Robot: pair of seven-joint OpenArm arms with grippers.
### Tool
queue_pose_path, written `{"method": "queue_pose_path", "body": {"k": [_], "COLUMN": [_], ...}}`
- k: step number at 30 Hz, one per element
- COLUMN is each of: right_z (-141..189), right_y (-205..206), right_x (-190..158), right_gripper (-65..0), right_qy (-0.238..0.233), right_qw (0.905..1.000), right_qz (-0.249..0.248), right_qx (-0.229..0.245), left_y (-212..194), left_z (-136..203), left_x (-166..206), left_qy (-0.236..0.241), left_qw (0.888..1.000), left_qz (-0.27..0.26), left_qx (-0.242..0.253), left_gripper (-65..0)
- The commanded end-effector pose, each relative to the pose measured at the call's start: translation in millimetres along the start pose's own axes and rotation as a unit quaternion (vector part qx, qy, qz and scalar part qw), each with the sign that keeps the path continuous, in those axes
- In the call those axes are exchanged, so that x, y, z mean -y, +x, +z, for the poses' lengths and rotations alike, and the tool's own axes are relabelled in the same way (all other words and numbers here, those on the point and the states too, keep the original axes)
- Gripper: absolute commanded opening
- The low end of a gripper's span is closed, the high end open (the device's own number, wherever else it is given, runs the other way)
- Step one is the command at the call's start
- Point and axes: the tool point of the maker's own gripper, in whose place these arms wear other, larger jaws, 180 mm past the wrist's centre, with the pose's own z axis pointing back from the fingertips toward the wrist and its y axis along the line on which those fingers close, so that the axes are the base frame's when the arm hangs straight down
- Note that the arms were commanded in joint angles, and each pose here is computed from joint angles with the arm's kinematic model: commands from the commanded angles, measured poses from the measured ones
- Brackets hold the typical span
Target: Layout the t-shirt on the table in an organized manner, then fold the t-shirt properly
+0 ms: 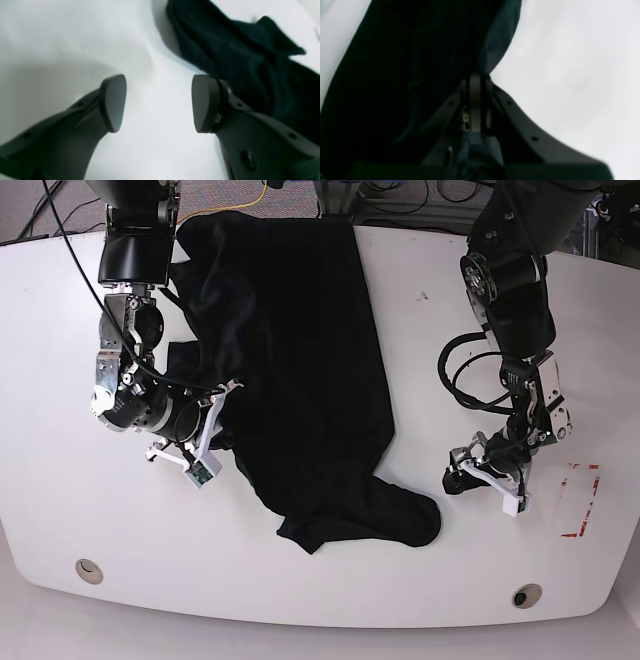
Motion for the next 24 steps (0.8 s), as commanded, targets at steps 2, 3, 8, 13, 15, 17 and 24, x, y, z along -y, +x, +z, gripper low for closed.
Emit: {"method": "queue_pose_path", "body": {"k": [2,3,8,13,15,17,24], "right_z": [7,7,7,7,7,7,6], "right_y": [20,20,21,20,20,20,20], "right_x": [6,6,6,7,7,7,6], "right_gripper": [-64.5,-64.5,-64.5,-64.5,-64.5,-64.5,-64.5], "right_qy": [-0.007,-0.007,-0.007,-0.008,-0.009,-0.009,-0.007], "right_qw": [0.9995,0.9995,0.9995,0.9995,0.9995,0.9995,0.9995], "right_qz": [0.01,0.01,0.01,0.009,0.009,0.008,0.007], "right_qx": [0.031,0.031,0.031,0.03,0.03,0.031,0.031], "left_y": [-2,-5,-25,-35,-42,-48,-74], "left_z": [-3,-1,14,40,47,53,57], "left_x": [27,29,46,43,42,40,46], "left_qy": [-0.035,-0.039,-0.053,-0.03,-0.024,-0.018,-0.042], "left_qw": [0.999,0.998,0.995,0.992,0.99,0.989,0.983], "left_qz": [-0.028,-0.037,-0.078,-0.112,-0.123,-0.127,-0.135], "left_qx": [-0.008,-0.016,-0.035,-0.05,-0.059,-0.067,-0.114], "left_gripper": [-26.1,-26.2,-26.2,-26.2,-26.2,-26.2,-26.2]}}
